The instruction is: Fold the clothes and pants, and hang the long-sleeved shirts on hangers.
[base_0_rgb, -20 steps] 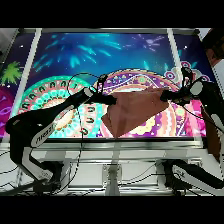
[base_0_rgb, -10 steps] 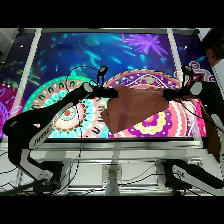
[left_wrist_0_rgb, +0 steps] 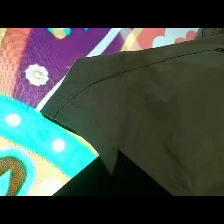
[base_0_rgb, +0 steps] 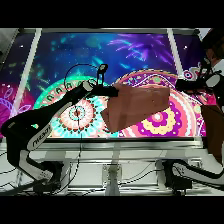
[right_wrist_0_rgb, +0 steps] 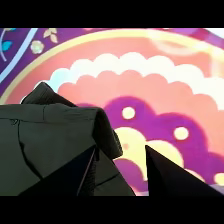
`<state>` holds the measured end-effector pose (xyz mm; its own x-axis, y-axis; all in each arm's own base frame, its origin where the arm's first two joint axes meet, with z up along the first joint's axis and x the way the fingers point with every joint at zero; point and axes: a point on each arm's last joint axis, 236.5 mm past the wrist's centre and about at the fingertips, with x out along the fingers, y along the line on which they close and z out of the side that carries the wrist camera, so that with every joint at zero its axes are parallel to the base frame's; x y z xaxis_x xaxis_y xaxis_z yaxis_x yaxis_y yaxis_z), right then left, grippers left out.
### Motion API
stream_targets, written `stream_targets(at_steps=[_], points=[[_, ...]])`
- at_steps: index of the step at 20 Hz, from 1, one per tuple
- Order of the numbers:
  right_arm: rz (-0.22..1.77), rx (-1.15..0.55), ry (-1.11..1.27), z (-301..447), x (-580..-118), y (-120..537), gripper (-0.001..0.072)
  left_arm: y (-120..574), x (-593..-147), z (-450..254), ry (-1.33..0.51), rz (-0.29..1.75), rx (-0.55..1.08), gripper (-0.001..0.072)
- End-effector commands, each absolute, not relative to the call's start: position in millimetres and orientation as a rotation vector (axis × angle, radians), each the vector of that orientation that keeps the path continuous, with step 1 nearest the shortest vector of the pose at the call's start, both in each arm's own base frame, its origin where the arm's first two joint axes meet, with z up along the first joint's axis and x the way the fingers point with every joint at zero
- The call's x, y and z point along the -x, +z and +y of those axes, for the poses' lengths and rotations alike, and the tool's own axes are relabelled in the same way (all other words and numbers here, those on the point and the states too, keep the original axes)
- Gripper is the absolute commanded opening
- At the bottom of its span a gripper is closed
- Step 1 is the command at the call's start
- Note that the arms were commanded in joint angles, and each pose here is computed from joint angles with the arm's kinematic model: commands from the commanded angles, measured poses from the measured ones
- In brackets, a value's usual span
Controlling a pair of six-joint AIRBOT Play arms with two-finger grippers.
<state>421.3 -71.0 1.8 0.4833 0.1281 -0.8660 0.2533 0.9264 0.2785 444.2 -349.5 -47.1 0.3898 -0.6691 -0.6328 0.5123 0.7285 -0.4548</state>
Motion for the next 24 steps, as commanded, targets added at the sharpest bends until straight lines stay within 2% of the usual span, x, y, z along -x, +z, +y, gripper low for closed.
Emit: stream_targets(at_steps=[1,3,4,8,12,14,17,18,20,24], points=[[1.129,-0.611,0.118,-47,-422,-15,0.0429,-46,-445,-350,-0.757,0.894,0.197,0.0008],[1.176,-0.676,0.192,-30,-423,-36,0.0553,-46,-445,-350,-0.757,0.894,0.197,0.0008],[1.177,-0.714,0.193,-27,-428,-45,0.0576,-46,-445,-350,-0.757,0.894,0.197,0.0008],[1.108,-0.776,0.152,-27,-454,-59,0.0572,-46,-445,-350,-0.757,0.893,0.197,0.0008],[1.057,-0.721,0.17,-11,-470,-57,0.0538,-46,-444,-350,-0.758,0.894,0.197,0.0008],[1.044,-0.689,0.185,0,-476,-57,0.0378,-46,-445,-350,-0.757,0.893,0.197,0.0008],[1.037,-0.649,0.246,15,-481,-42,0.006,-45,-447,-348,-0.752,0.889,0.2,0.0007],[1.035,-0.624,0.288,19,-483,-32,0.0024,-42,-449,-347,-0.752,0.884,0.201,0.0008],[1.023,-0.542,0.398,29,-485,-4,0.0025,-28,-458,-342,-0.74,0.843,0.201,0.0008],[0.894,-0.372,0.537,37,-494,80,0.0024,53,-492,-312,-0.701,0.581,0.095,0.0007]])
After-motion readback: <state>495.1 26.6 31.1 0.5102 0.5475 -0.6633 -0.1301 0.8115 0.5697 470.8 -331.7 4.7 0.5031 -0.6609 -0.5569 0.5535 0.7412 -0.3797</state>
